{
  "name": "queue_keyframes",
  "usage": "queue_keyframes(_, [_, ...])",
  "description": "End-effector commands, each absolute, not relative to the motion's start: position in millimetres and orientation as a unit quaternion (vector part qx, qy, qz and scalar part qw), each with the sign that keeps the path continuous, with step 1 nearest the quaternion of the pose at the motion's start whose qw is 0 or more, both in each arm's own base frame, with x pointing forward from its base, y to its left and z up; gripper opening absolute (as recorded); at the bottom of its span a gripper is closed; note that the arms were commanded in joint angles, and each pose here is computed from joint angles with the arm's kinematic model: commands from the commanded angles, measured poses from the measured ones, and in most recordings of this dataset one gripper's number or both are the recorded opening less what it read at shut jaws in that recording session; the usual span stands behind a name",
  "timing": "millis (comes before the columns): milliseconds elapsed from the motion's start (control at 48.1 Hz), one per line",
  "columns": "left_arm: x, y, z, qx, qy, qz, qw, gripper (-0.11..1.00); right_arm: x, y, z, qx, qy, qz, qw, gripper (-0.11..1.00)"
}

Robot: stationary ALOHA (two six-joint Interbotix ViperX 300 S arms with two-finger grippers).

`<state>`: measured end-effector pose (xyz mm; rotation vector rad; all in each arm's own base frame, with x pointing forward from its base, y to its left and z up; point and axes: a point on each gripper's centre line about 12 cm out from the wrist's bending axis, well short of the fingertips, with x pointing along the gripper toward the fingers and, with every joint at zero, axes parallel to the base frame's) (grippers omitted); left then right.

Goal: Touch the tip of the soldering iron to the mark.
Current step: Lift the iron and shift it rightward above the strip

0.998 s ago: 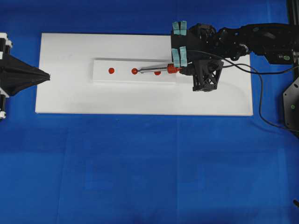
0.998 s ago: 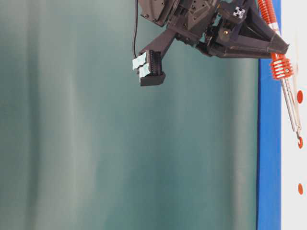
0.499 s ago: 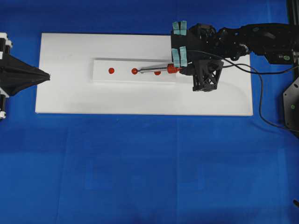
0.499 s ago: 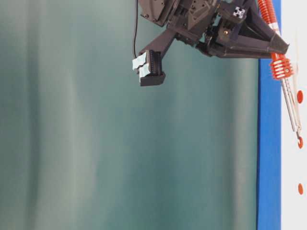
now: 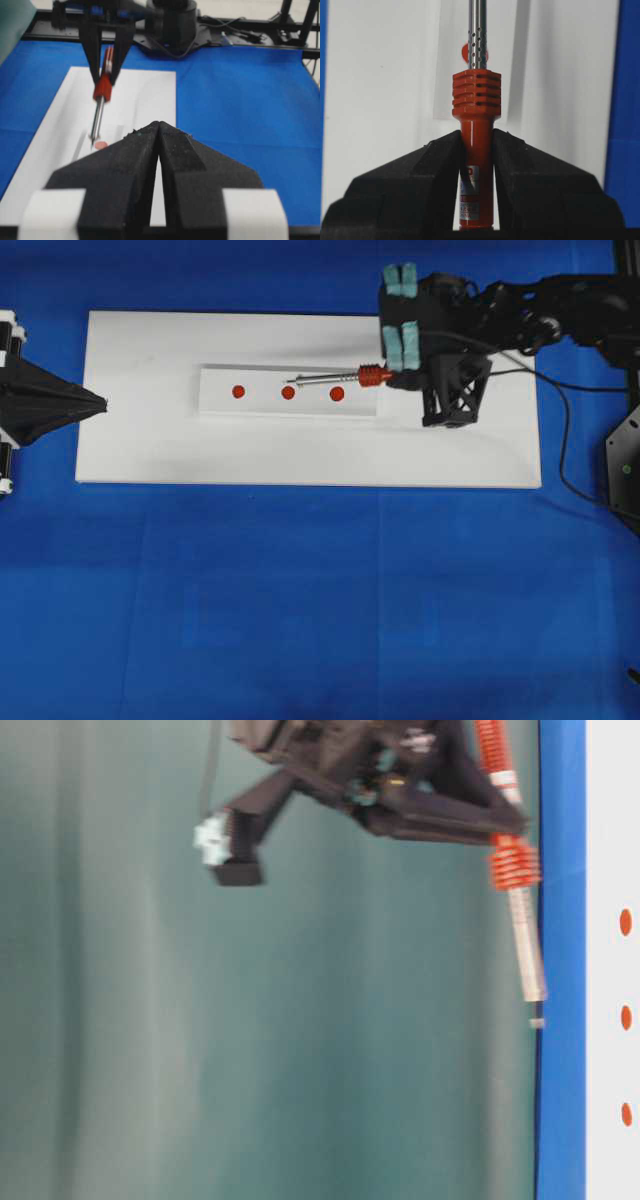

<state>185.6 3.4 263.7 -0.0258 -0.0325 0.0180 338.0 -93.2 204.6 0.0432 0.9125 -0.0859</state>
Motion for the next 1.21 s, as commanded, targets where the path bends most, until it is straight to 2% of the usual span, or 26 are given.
queue_keyframes(0, [187.2, 3.7, 268.7, -0.012, -0.024, 0.009, 1.000, 0.00, 337.4, -93.8, 239.9, 0.007, 0.407, -0.043, 0.912, 0.06])
queue_keyframes(229, [187.0, 4.0, 269.0, -0.012, -0.025, 0.010, 1.000, 0.00, 331.1, -91.2, 265.5, -0.005, 0.391, -0.040, 0.920, 0.06])
queue_keyframes(707, [186.7, 4.0, 268.6, -0.012, -0.025, 0.010, 1.000, 0.00, 325.1, -92.0, 260.9, -0.001, 0.398, -0.043, 0.917, 0.06])
queue_keyframes(1186, [186.8, 3.7, 269.5, -0.016, -0.026, 0.009, 0.999, 0.00, 276.7, -83.6, 261.0, 0.011, 0.398, -0.055, 0.916, 0.06])
